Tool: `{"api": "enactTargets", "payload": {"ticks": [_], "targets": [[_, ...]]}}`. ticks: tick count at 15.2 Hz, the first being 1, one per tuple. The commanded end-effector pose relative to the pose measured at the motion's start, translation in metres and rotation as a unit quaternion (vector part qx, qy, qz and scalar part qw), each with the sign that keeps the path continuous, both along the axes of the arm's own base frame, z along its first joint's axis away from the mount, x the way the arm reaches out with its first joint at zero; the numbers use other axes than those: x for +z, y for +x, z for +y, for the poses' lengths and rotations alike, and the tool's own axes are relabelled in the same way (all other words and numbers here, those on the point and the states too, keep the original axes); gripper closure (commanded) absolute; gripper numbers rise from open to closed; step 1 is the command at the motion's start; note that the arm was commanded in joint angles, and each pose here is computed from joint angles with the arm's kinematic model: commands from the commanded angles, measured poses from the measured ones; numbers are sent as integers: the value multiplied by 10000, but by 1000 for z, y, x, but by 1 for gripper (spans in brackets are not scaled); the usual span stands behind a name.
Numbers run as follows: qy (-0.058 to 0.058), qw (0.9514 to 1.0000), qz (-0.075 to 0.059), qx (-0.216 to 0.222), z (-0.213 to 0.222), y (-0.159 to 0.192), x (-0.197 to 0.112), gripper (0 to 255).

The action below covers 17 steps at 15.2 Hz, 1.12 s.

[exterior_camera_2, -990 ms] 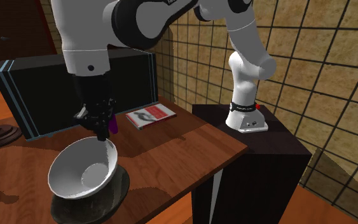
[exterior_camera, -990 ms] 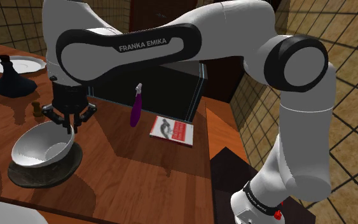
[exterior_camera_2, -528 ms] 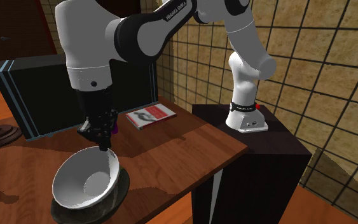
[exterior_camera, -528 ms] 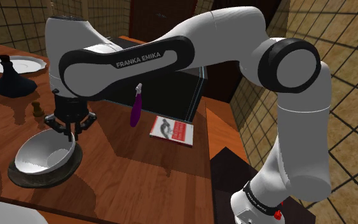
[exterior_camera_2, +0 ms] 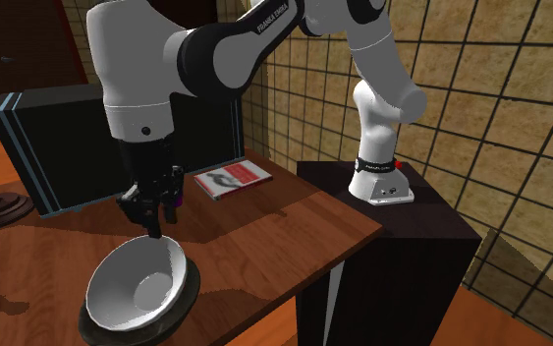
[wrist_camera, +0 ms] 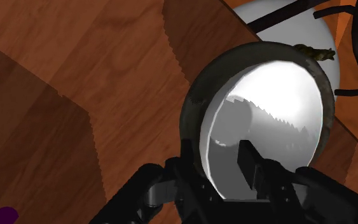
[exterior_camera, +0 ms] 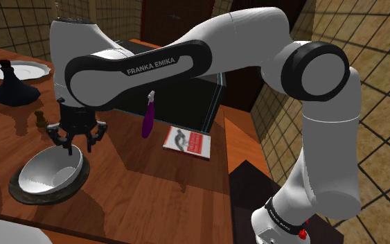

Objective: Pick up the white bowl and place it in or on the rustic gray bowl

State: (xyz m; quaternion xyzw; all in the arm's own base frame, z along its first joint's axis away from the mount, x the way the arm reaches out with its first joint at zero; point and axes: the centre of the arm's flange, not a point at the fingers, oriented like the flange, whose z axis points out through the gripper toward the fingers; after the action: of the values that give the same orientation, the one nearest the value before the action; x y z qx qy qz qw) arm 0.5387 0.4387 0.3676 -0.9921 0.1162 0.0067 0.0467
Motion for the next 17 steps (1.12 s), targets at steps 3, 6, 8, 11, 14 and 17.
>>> {"api": "enactTargets", "payload": {"ticks": [3,6,8,11,14,17], "targets": [[1,10000,-1,0,0,0,0,0],[1,10000,-1,0,-1,0,13,0],[1,10000,-1,0,-4,0,39,0],[1,10000,-1,0,-5,0,50,0],[1,10000,-1,0,-5,0,50,0],[1,10000,-1,0,-5,0,50,0]]}}
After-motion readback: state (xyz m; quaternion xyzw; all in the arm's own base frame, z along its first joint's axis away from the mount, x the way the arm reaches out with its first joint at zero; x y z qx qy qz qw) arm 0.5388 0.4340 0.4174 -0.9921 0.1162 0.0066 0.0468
